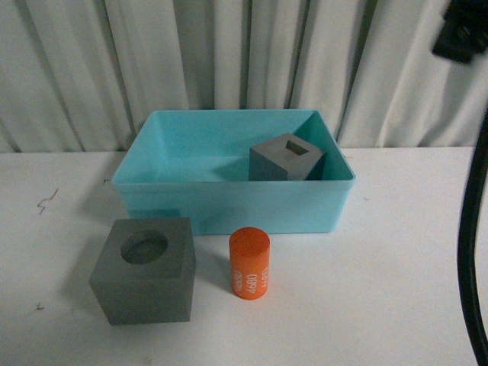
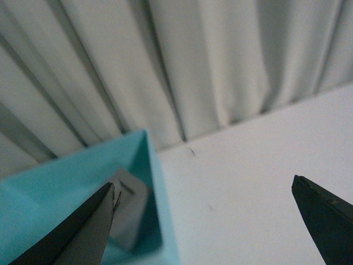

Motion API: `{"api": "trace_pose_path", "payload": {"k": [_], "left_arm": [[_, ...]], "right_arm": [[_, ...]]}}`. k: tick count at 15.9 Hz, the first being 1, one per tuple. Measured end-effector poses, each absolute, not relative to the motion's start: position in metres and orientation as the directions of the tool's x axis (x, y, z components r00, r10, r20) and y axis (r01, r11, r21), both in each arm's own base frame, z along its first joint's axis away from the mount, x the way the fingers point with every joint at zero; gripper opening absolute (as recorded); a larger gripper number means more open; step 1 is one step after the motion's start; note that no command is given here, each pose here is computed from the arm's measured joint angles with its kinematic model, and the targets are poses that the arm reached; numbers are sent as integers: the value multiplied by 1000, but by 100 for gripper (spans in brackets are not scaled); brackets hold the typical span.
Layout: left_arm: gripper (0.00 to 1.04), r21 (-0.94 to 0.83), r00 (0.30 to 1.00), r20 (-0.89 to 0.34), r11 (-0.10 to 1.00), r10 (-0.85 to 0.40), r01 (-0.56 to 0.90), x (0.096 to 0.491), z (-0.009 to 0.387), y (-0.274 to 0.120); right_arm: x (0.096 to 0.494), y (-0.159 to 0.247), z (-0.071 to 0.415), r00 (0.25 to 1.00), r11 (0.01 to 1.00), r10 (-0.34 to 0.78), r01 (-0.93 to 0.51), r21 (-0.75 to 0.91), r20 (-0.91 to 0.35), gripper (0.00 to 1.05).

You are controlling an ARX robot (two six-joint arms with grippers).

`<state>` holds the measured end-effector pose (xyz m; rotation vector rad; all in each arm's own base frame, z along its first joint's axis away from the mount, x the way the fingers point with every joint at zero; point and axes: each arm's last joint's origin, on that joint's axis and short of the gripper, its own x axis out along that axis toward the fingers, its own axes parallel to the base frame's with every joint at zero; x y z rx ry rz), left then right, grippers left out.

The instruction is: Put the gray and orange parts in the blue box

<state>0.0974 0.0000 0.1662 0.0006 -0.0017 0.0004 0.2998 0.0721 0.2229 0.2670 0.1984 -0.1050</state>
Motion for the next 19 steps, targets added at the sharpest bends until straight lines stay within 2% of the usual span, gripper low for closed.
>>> {"api": "trace_pose_path", "payload": {"k": [1, 2, 3, 4, 5, 6, 7, 8, 9, 11, 12, 13, 19], "left_arm": [[98, 1, 1000, 2, 1000, 0, 0, 97, 166, 0], [98, 1, 1000, 2, 1000, 0, 0, 97, 166, 0], [98, 1, 1000, 2, 1000, 0, 0, 97, 166, 0], [98, 1, 1000, 2, 1000, 0, 0, 97, 166, 0], [98, 1, 1000, 2, 1000, 0, 0, 97, 166, 0], [98, 1, 1000, 2, 1000, -1, 1, 97, 166, 0], [98, 1, 1000, 1, 1000, 4, -4, 97, 166, 0], [98, 1, 1000, 3, 1000, 2, -2, 97, 166, 0], [98, 1, 1000, 2, 1000, 1, -1, 97, 166, 0], [98, 1, 1000, 2, 1000, 0, 0, 97, 166, 0], [98, 1, 1000, 2, 1000, 1, -1, 97, 166, 0], [98, 1, 1000, 2, 1000, 1, -1, 97, 166, 0], [98, 1, 1000, 2, 1000, 0, 0, 97, 166, 0]], "right_arm": [[257, 63, 204, 943, 953, -122, 198, 231, -309, 98], [186, 54, 172, 875, 933, -179, 296, 205, -450, 98], [158, 50, 160, 841, 918, -220, 350, 186, -495, 98], [151, 48, 157, 828, 902, -236, 381, 202, -509, 98], [157, 48, 157, 881, 897, -200, 341, 281, -429, 95], [155, 41, 149, 952, 933, -81, 176, 313, -295, 82], [144, 35, 141, 979, 967, -27, 77, 244, -200, 71], [143, 30, 160, 999, 985, -10, 15, 170, -32, 58], [139, 26, 171, 1000, 995, -3, 0, 102, 30, 46], [134, 19, 164, 1000, 1000, -6, 6, 29, -20, 22], [131, 16, 167, 1000, 1000, -4, 4, 24, 0, 9], [128, 14, 169, 1000, 1000, -3, 3, 15, 12, 2], [117, 0, 170, 1000, 1000, -1, 1, 6, 7, 2]]}}
